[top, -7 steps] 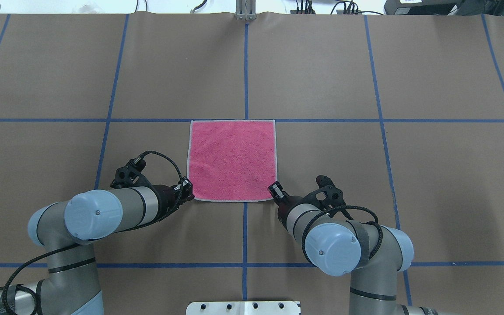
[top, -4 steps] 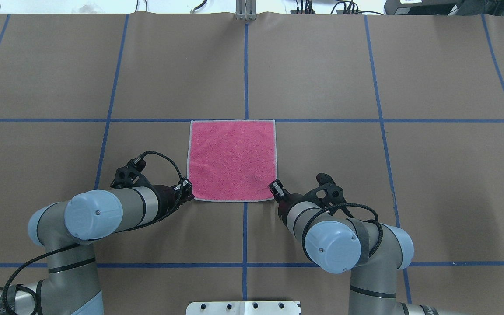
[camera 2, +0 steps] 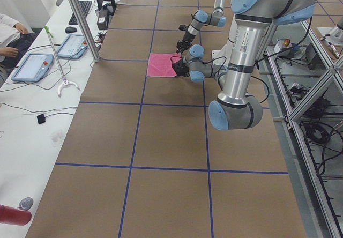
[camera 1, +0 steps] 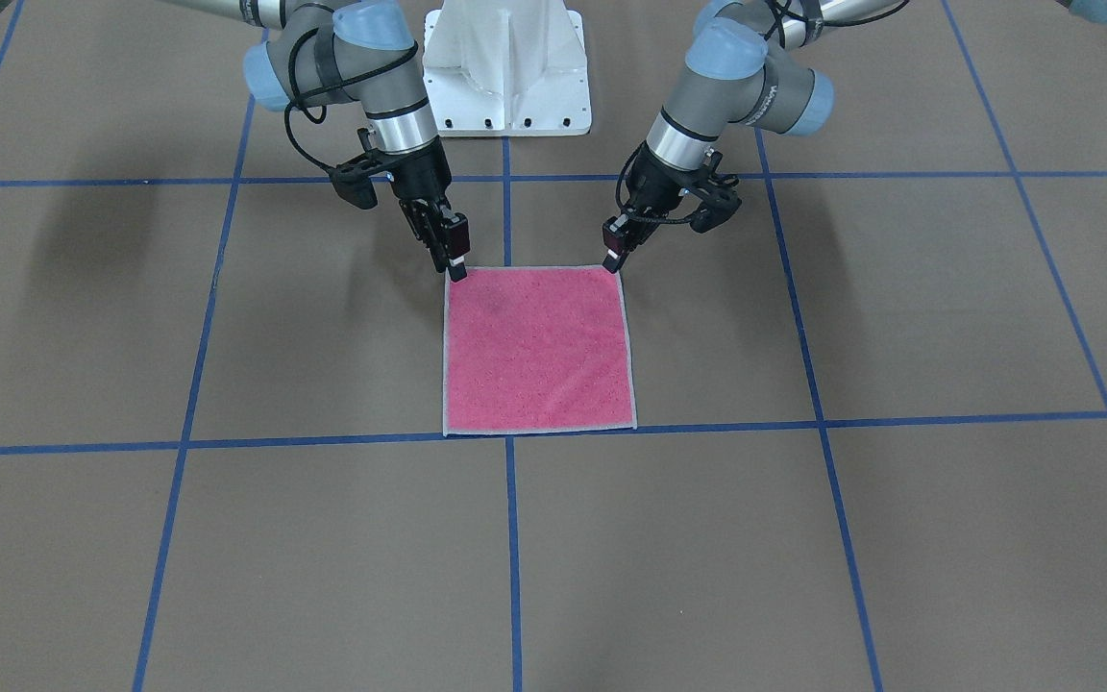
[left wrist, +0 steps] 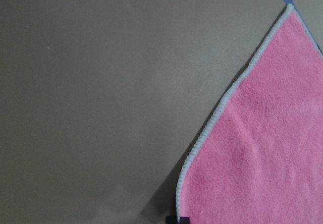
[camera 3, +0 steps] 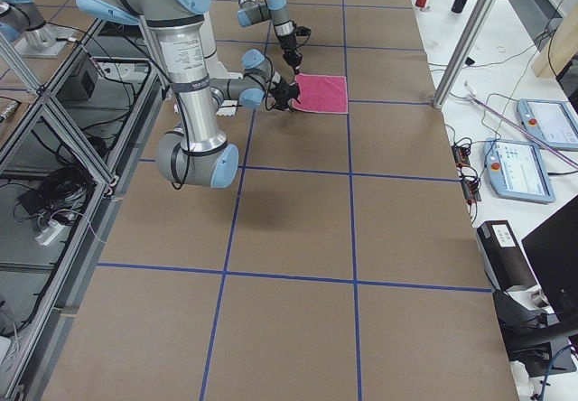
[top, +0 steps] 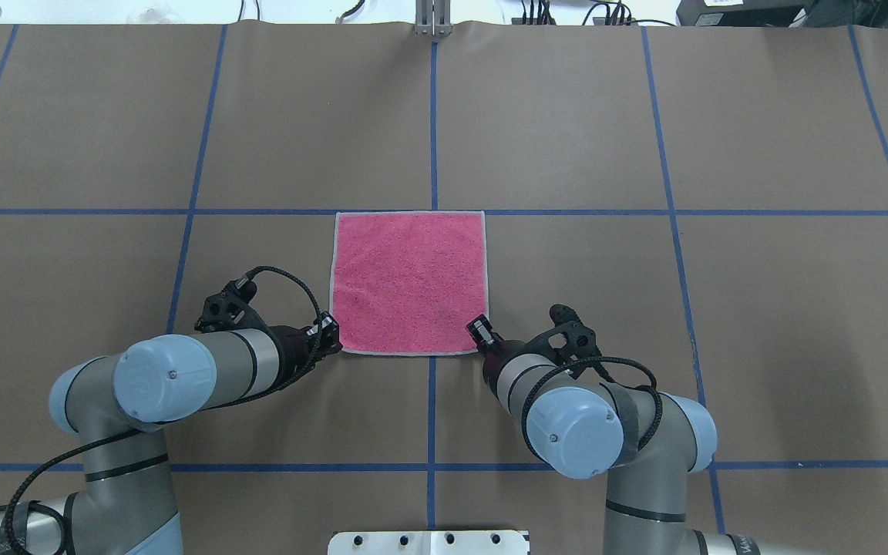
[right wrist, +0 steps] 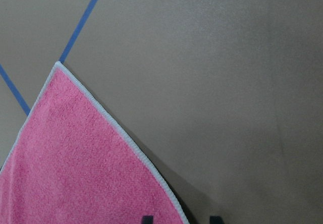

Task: Fold towel twice with both arms
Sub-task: 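Lift the near edge with both grippers and fold it over the far edge, then lay the folded edge down and open both grippers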

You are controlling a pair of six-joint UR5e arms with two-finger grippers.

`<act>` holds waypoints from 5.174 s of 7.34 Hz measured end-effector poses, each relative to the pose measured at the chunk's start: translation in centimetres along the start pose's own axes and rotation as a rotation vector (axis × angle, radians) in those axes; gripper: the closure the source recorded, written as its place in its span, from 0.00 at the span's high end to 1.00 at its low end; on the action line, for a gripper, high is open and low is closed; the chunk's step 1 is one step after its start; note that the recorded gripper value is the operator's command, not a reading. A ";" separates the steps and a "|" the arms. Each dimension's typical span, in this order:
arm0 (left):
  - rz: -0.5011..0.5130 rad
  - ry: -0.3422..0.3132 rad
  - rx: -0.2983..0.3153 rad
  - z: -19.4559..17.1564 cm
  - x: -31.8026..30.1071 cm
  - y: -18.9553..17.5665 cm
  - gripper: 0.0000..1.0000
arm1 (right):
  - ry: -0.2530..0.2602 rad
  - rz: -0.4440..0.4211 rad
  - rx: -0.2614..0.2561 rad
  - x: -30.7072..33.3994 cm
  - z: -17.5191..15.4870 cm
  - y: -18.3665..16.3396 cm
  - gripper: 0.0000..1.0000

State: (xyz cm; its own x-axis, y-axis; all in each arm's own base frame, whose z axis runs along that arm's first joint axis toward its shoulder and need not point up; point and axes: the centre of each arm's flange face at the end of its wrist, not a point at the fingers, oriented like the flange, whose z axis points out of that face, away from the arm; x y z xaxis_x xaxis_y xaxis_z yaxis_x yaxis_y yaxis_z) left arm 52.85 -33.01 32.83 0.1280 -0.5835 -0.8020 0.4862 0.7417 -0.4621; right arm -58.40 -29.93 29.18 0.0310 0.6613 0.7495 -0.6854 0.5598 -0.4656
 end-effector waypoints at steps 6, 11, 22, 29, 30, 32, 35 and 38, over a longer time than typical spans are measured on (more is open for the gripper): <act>0.003 0.012 -0.009 -0.5 0.5 0.3 0.00 | -0.021 0.015 -0.002 -0.7 -1.1 -1.0 0.00; 0.007 0.104 -0.079 -6.1 3.1 2.1 0.00 | -0.027 -0.005 -0.050 -0.4 -10.0 -0.5 0.00; 0.056 0.079 -0.024 -1.2 7.3 2.6 0.00 | -0.015 -0.087 0.086 -3.3 -3.7 -3.5 0.00; 0.061 0.080 0.045 -0.1 8.9 -1.4 0.00 | 0.019 -0.116 0.125 -2.4 -1.5 -4.4 0.00; 0.062 0.079 0.050 0.1 9.0 -1.7 0.00 | 0.020 -0.116 0.127 -2.4 -1.4 -4.5 0.00; 0.062 0.077 0.055 0.5 9.3 -1.8 0.00 | 0.019 -0.117 0.130 -2.5 -1.4 -4.7 0.00; 0.061 0.067 0.065 1.8 9.8 -2.0 0.00 | 0.014 -0.127 0.135 -3.0 -1.4 -5.1 0.00; 0.061 0.063 0.070 2.2 9.7 -2.2 0.00 | 0.016 -0.127 0.148 -3.5 -0.8 -5.6 0.13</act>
State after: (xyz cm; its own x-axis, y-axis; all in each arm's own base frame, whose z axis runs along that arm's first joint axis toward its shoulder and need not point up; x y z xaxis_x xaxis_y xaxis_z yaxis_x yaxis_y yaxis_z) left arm 54.93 -41.04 26.87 0.1058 -0.5149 -0.8507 0.5387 0.7488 -0.3862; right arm -54.13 -34.95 28.77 0.1353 0.5987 0.7895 -0.7746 0.5607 -0.2925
